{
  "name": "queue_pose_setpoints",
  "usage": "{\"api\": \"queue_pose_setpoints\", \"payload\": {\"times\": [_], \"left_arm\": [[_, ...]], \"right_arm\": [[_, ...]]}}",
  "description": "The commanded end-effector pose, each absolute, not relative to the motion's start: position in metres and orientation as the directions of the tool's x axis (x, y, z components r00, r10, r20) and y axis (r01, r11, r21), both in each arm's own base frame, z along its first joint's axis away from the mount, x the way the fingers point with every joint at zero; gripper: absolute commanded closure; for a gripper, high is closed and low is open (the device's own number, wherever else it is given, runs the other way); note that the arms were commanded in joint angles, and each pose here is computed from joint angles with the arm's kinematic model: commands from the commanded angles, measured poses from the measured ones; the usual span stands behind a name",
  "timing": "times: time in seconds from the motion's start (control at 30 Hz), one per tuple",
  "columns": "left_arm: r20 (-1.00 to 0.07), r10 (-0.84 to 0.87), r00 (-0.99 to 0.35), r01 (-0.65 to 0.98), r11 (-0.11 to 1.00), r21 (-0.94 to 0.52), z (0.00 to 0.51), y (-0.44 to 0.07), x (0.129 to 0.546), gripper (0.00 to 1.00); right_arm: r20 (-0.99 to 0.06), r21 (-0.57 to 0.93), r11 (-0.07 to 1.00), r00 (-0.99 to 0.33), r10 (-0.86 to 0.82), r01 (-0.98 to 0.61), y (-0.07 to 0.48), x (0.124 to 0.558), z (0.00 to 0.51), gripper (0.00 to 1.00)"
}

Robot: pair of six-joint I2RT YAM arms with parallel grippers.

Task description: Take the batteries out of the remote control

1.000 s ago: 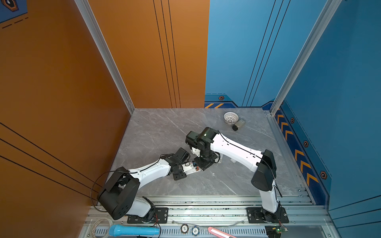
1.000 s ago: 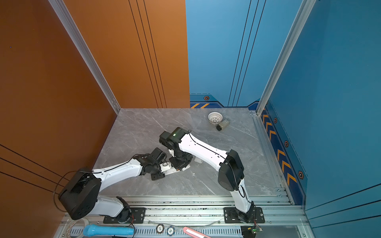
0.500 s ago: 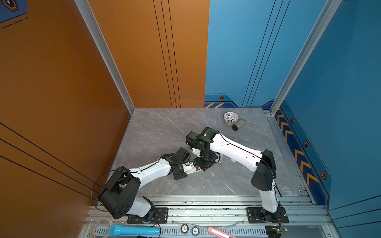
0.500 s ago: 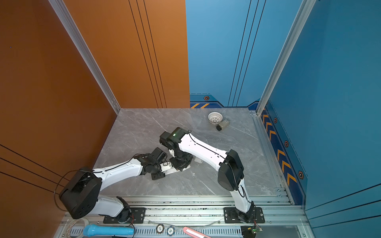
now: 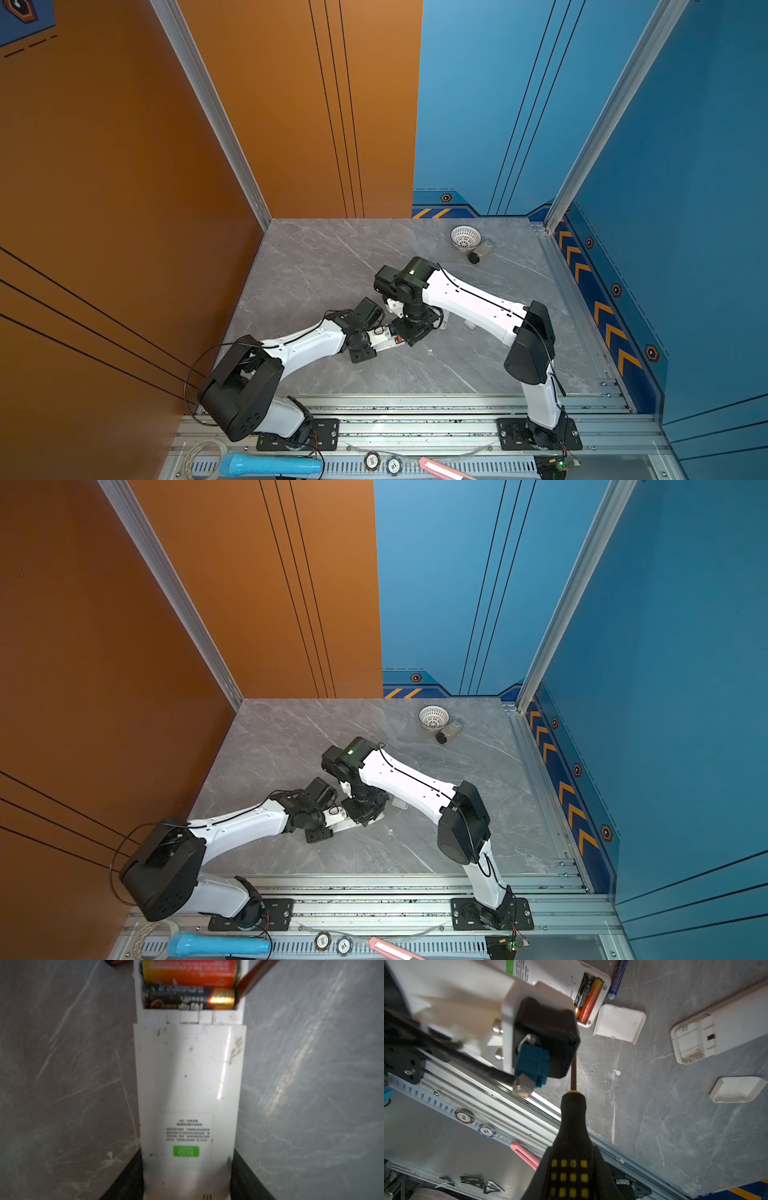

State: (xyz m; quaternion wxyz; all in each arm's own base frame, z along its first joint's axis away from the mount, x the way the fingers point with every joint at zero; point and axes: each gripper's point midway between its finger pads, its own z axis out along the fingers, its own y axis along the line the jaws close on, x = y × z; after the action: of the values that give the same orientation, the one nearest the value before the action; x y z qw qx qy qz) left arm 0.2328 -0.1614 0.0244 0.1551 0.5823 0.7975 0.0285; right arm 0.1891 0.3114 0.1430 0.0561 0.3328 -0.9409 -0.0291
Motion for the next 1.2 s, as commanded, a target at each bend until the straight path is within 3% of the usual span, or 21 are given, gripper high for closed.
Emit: {"api": "queue_pose_setpoints", "payload": {"times": [0.0,0.17,0.33,0.67,0.83,1.1,1.13,1.17], "left_arm": [[-0.187,0.939,-0.288,0.950,0.305,0.069,0.008,-0.162,0.199,1.00],[-0.238,0.925,-0.295,0.955,0.291,-0.054,0.009,-0.176,0.180,1.00],[-0.249,0.919,-0.307,0.951,0.283,-0.128,0.010,-0.183,0.172,1.00],[-0.269,0.904,-0.331,0.938,0.285,-0.195,0.012,-0.189,0.165,1.00],[-0.256,0.905,-0.341,0.936,0.302,-0.178,0.011,-0.186,0.170,1.00],[-0.211,0.898,-0.386,0.920,0.392,-0.015,0.016,-0.164,0.203,1.00],[-0.218,0.892,-0.395,0.915,0.404,-0.002,0.018,-0.163,0.208,0.99],[-0.226,0.882,-0.413,0.905,0.425,0.004,0.019,-0.162,0.213,0.89]], "right_arm": [[-0.013,0.110,0.802,-0.808,-0.590,-0.587,0.326,0.191,0.107,1.00],[-0.257,0.189,0.776,-0.793,-0.553,-0.602,0.344,0.179,0.073,1.00],[-0.381,0.177,0.777,-0.770,-0.512,-0.604,0.347,0.175,0.042,1.00],[-0.600,0.252,0.759,-0.713,-0.364,-0.600,0.370,0.182,0.043,1.00],[-0.590,0.226,0.784,-0.722,-0.362,-0.578,0.361,0.191,0.044,1.00],[-0.421,0.187,0.803,-0.785,-0.455,-0.565,0.310,0.180,0.056,1.00],[-0.403,0.190,0.804,-0.792,-0.459,-0.563,0.305,0.179,0.057,1.00],[-0.379,0.195,0.805,-0.800,-0.465,-0.560,0.299,0.179,0.058,1.00]]}}
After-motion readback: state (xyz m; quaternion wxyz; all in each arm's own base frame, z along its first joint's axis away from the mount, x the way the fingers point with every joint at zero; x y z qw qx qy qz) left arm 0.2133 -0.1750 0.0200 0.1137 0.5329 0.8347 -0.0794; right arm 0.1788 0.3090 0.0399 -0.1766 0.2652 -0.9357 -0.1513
